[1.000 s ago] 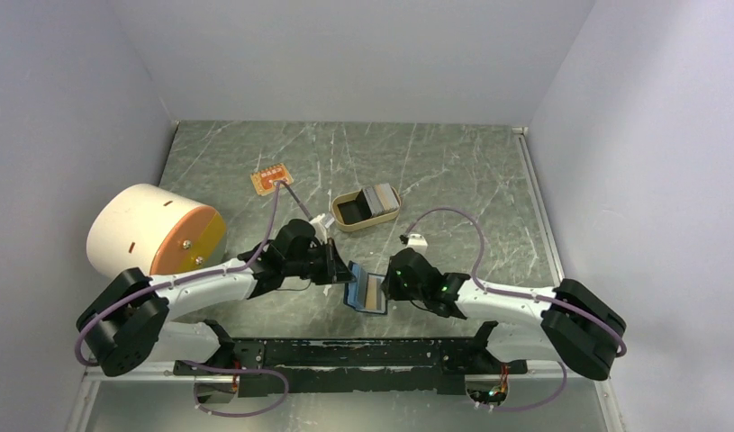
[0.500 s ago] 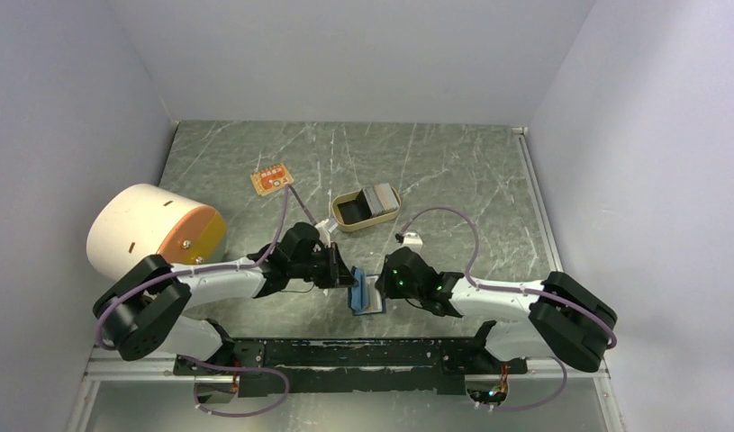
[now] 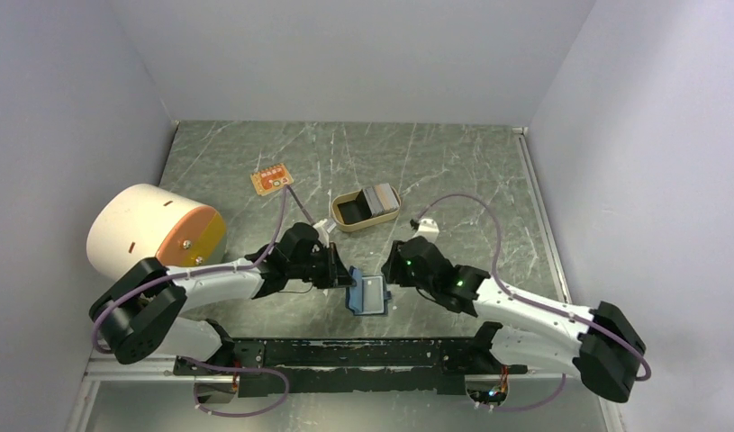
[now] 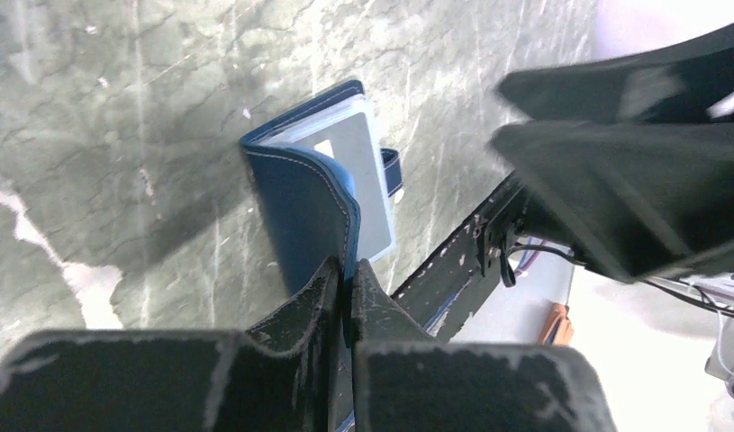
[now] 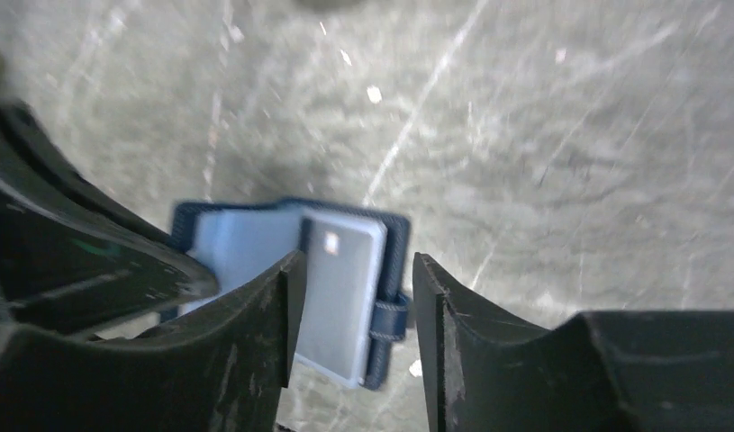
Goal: Put the credit cards into the card holder
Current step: Turn over the card slot in the card holder, then pick up the credit card from the storage box.
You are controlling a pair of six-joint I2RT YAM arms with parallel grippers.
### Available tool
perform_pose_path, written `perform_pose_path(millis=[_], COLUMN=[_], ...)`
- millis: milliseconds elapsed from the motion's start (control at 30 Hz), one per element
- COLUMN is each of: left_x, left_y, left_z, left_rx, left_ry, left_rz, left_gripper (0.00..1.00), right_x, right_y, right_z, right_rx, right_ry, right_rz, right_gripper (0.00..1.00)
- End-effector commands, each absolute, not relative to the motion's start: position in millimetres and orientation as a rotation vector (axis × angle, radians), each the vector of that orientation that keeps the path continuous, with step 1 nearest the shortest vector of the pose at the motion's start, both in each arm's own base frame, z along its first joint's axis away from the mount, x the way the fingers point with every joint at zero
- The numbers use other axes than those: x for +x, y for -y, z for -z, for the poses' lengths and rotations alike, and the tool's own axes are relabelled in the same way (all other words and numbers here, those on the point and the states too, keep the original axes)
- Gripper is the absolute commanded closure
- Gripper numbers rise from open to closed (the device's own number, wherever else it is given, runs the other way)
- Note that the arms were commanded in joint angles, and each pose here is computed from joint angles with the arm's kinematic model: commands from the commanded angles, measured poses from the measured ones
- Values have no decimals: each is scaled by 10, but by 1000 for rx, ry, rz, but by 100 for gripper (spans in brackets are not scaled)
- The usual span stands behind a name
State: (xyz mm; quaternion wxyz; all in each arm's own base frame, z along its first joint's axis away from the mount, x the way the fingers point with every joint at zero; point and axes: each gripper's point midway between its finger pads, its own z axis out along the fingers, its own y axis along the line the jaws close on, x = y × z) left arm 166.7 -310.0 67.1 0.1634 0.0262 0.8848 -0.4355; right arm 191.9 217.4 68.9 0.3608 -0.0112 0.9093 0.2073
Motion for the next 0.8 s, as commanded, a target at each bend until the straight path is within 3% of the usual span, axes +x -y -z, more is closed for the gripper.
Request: perform_pose_path(millis=[0, 233, 400, 767], left_x=[1667, 1666, 1666, 1628], left_y=[2915, 2854, 2785, 2733], left_z=[-581, -558, -524, -520], left_rx=[63, 59, 57, 52], left_ry=[-2556, -2559, -2564, -2556], left_rz=[1110, 1080, 1054, 1077], left_gripper=[91, 85, 84, 83], right_x=[2201, 2844, 3292, 4029], right_y=[-2059, -2230, -2415, -2527], right_z=[-1154, -1467, -1349, -1060], right_rx=[-51, -176, -260, -371], right_ry=[-2208, -2127, -2148, -2181], right_rz=[-458, -301, -193, 115], right_gripper=[46, 33, 24, 16])
